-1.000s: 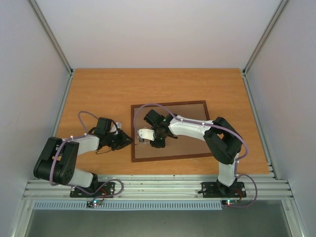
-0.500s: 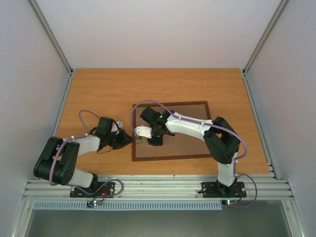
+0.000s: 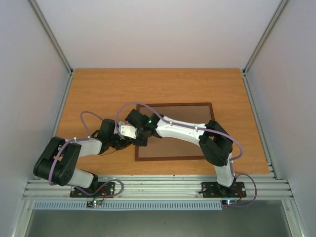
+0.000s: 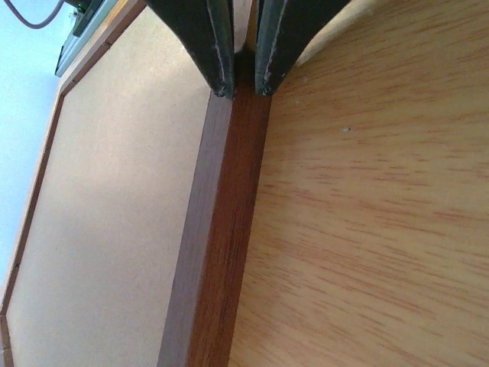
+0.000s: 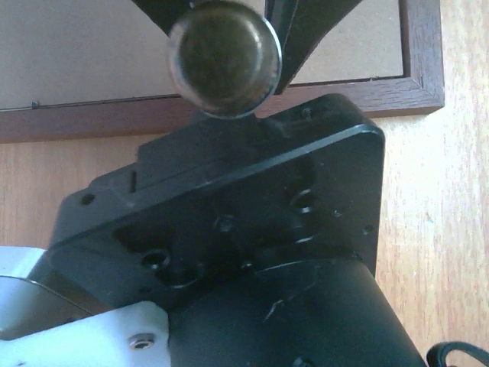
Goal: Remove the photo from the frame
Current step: Release the photo frame item from the photo frame.
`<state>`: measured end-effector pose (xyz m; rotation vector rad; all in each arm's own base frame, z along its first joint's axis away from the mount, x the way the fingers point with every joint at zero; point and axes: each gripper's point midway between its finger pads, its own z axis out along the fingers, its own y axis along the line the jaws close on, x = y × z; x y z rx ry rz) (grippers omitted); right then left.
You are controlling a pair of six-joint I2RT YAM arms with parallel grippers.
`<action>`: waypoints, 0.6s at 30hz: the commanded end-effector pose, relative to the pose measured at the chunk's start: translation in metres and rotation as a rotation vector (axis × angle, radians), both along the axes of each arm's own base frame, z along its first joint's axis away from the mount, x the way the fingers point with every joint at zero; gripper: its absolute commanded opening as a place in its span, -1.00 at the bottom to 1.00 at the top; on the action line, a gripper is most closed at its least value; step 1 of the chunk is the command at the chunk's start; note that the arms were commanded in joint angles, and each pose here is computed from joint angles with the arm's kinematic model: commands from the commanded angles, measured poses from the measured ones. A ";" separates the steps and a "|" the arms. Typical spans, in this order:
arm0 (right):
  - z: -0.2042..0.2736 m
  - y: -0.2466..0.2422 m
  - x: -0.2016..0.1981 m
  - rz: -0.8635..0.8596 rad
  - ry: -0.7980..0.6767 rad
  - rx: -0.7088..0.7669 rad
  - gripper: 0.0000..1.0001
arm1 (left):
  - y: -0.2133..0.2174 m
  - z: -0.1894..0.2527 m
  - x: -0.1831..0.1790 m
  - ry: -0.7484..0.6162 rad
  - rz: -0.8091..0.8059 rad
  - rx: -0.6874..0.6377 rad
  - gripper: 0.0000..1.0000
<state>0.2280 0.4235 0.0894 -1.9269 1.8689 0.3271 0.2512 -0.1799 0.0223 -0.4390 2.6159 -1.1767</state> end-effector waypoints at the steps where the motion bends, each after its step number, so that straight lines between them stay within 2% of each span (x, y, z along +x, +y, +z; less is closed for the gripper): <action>1: 0.013 0.053 -0.009 0.029 0.004 0.158 -0.98 | -0.008 -0.019 -0.033 0.100 -0.051 -0.006 -0.81; 10: 0.026 0.049 -0.008 -0.028 -0.026 0.163 -0.98 | -0.003 -0.015 -0.036 0.094 -0.013 0.004 -0.81; 18: 0.059 0.011 -0.016 -0.082 -0.099 0.259 -0.98 | 0.019 0.013 -0.032 0.018 0.088 0.082 -0.64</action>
